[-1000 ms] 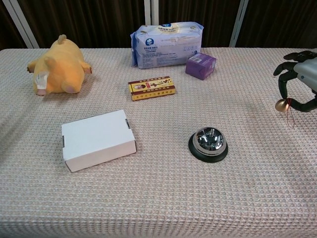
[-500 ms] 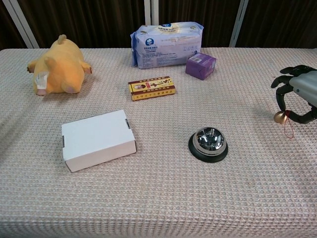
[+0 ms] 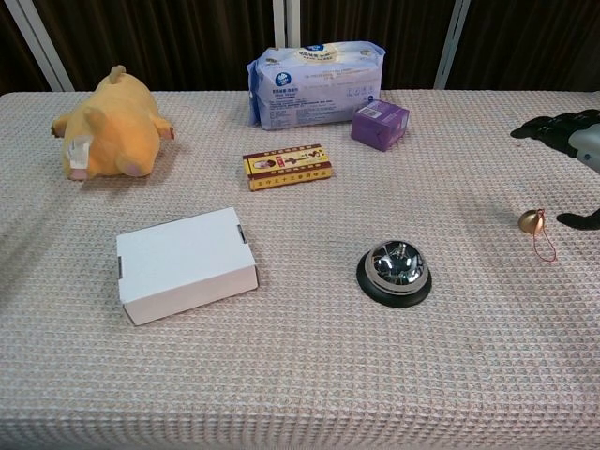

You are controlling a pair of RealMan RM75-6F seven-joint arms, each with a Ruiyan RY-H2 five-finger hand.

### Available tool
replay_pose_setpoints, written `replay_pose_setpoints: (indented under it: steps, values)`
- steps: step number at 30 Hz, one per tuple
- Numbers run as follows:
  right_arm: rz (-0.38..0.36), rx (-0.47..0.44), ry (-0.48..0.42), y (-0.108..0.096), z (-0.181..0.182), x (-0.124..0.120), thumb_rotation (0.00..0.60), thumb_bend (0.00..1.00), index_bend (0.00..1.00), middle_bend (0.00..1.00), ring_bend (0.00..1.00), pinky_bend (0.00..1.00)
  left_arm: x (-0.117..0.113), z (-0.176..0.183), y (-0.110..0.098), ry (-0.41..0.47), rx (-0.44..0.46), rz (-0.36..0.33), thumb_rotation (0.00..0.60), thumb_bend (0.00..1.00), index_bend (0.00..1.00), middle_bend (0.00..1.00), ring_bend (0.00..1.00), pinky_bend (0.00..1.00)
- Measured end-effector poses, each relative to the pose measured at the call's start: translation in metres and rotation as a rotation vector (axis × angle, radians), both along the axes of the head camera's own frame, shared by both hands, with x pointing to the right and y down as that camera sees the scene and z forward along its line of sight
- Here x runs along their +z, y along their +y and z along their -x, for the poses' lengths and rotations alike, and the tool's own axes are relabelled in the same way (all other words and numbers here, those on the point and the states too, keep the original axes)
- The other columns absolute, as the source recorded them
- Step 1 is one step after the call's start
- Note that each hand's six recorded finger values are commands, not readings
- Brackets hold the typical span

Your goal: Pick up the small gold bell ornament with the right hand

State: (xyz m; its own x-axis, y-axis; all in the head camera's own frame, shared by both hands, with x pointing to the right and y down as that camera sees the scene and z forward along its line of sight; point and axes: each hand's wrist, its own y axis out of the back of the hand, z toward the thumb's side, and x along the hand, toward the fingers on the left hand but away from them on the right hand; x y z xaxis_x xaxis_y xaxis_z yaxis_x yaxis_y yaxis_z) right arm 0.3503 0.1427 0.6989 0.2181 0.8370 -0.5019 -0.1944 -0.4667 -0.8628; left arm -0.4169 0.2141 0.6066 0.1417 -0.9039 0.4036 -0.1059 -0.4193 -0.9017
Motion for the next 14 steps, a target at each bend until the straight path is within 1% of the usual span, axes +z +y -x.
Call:
replay_pose_setpoints:
  steps: [4, 6, 7, 8, 9, 11, 14]
  values:
    - [-0.043, 0.039, -0.027, 0.007, -0.015, -0.041, 0.600, 0.15, 0.00, 0.00, 0.00, 0.00, -0.009, 0.003, -0.001, -0.020, -0.001, -0.019, 0.452, 0.18, 0.14, 0.11, 0.11, 0.23]
    - [-0.076, 0.078, -0.025, 0.017, -0.033, -0.069, 0.600, 0.14, 0.00, 0.00, 0.00, 0.00, -0.014, 0.006, 0.001, -0.040, -0.005, -0.031, 0.448, 0.18, 0.14, 0.11, 0.11, 0.23]
    - [-0.090, 0.099, -0.017, 0.023, -0.043, -0.080, 0.600, 0.14, 0.00, 0.00, 0.00, 0.00, -0.016, 0.008, 0.002, -0.053, -0.007, -0.035, 0.435, 0.18, 0.14, 0.11, 0.10, 0.23]
    - [-0.104, 0.124, -0.006, 0.031, -0.054, -0.091, 0.600, 0.14, 0.00, 0.00, 0.00, 0.00, -0.019, 0.012, 0.005, -0.073, -0.011, -0.040, 0.405, 0.18, 0.14, 0.11, 0.10, 0.23]
    - [-0.119, 0.160, 0.008, 0.043, -0.068, -0.103, 0.600, 0.14, 0.00, 0.00, 0.00, 0.00, -0.020, 0.015, 0.008, -0.092, -0.016, -0.040, 0.359, 0.17, 0.14, 0.11, 0.09, 0.22]
    - [-0.127, 0.223, 0.025, 0.066, -0.092, -0.119, 0.600, 0.14, 0.00, 0.00, 0.00, 0.00, -0.024, 0.024, 0.015, -0.141, -0.026, -0.033, 0.283, 0.16, 0.13, 0.11, 0.08, 0.22]
    - [-0.114, 0.282, 0.031, 0.089, -0.115, -0.130, 0.600, 0.14, 0.00, 0.00, 0.00, 0.00, -0.028, 0.038, 0.029, -0.213, -0.036, -0.002, 0.241, 0.14, 0.13, 0.11, 0.08, 0.21]
